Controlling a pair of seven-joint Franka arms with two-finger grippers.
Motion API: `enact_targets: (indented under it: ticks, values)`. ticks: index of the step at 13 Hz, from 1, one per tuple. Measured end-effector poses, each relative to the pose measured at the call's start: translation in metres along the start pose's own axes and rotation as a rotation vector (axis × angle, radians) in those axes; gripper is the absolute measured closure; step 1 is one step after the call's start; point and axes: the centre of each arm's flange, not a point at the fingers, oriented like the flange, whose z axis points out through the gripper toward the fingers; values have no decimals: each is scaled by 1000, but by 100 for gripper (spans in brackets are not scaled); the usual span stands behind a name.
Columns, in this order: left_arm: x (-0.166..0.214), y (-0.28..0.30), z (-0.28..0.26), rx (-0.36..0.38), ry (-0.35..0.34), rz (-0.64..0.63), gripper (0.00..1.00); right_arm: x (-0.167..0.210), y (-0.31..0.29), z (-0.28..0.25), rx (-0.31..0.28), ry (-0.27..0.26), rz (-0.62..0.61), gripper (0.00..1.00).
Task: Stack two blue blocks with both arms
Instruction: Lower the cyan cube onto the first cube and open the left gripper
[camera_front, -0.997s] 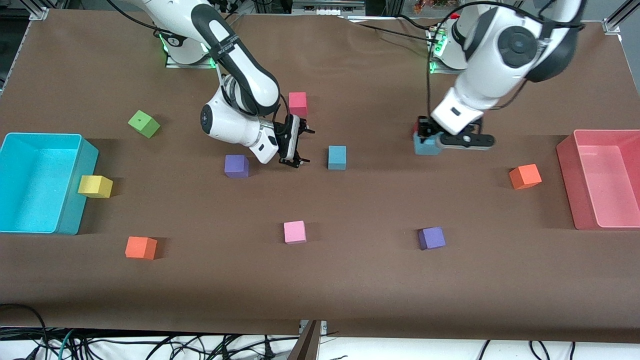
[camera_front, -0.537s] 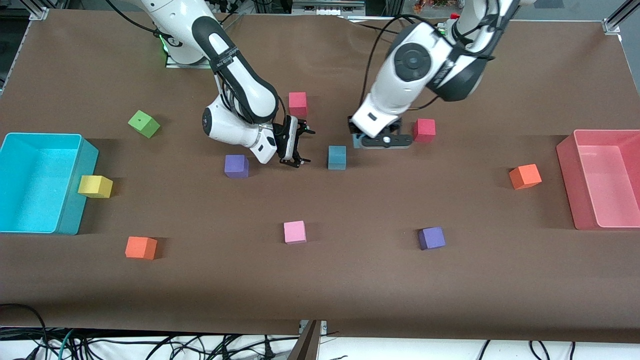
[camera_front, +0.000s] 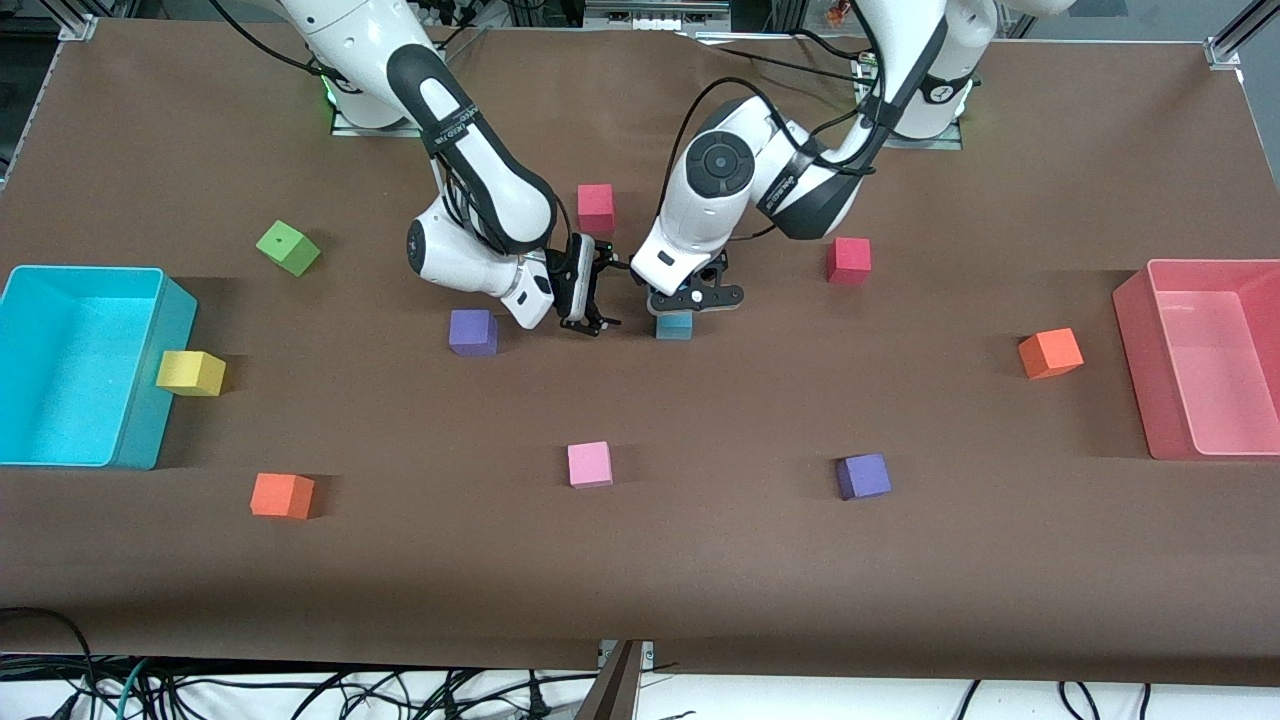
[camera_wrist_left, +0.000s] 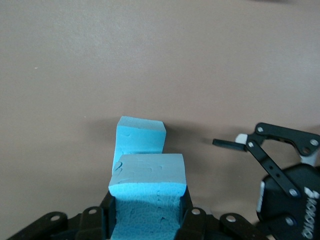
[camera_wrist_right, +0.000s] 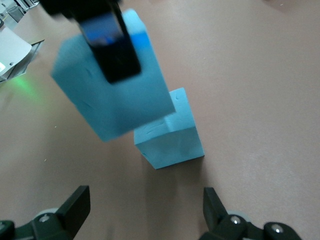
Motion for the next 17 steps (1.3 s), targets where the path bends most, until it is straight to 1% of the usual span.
enact_targets:
  ticks: [5, 9, 17]
  values:
    - [10, -6, 2, 9, 10, -18, 49, 0, 0, 0, 4, 4, -16, 0]
    - [14, -9, 18, 20, 3, -26, 49, -1, 1, -1, 12, 9, -21, 0]
    - [14, -9, 29, 33, 4, -28, 49, -2, 2, -2, 11, 12, -20, 0]
